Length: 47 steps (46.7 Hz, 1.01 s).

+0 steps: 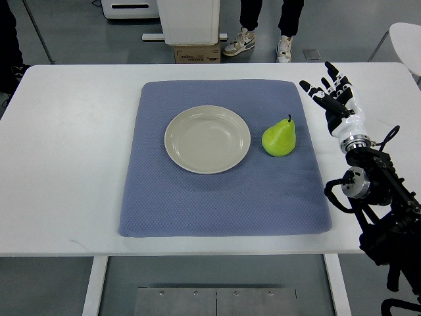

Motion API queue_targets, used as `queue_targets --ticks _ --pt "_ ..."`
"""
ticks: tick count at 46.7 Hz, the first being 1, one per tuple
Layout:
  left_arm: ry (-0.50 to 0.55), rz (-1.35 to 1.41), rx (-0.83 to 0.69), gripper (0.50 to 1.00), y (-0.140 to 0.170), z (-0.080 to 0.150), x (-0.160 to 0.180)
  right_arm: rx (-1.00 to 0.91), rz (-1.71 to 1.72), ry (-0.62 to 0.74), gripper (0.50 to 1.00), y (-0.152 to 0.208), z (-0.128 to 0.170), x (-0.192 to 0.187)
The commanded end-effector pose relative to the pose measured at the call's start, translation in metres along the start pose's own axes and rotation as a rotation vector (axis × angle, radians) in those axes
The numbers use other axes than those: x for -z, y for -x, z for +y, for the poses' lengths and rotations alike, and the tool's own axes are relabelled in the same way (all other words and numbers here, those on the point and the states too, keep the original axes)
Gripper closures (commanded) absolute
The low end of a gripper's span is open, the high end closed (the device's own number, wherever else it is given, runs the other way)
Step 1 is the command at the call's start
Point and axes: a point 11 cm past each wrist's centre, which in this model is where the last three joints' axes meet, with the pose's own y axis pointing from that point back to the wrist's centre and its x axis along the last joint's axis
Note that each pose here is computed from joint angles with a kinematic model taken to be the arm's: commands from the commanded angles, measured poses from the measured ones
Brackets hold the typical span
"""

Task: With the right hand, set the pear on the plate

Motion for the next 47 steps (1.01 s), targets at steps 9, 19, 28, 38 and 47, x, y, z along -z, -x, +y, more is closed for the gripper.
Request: queue_targets --ticks 9,19,28,38,47 --pt "0.002 0.002 0.000 0.500 0.000 0.000 -0.001 0.003 -0.001 -0.002 0.500 0.001 -0.001 0.002" --pt "-0.001 0.002 -0.003 0.500 -0.001 0.000 0.001 0.005 0.000 -0.008 0.500 0.003 -0.004 0.005" --pt "-0.001 0.002 -0.003 0.500 -0.001 0.000 0.001 -0.010 0.003 -0.017 0.500 0.003 -0.010 0.010" --pt "-0.001 0.002 -0.003 0.500 -0.001 0.000 0.001 -0.008 0.010 -0.031 0.500 0.004 -0.010 0.011" --pt "-0.001 0.002 -0.003 0.500 -0.001 0.000 0.001 -0.007 0.001 -0.032 0.500 0.005 -0.011 0.012"
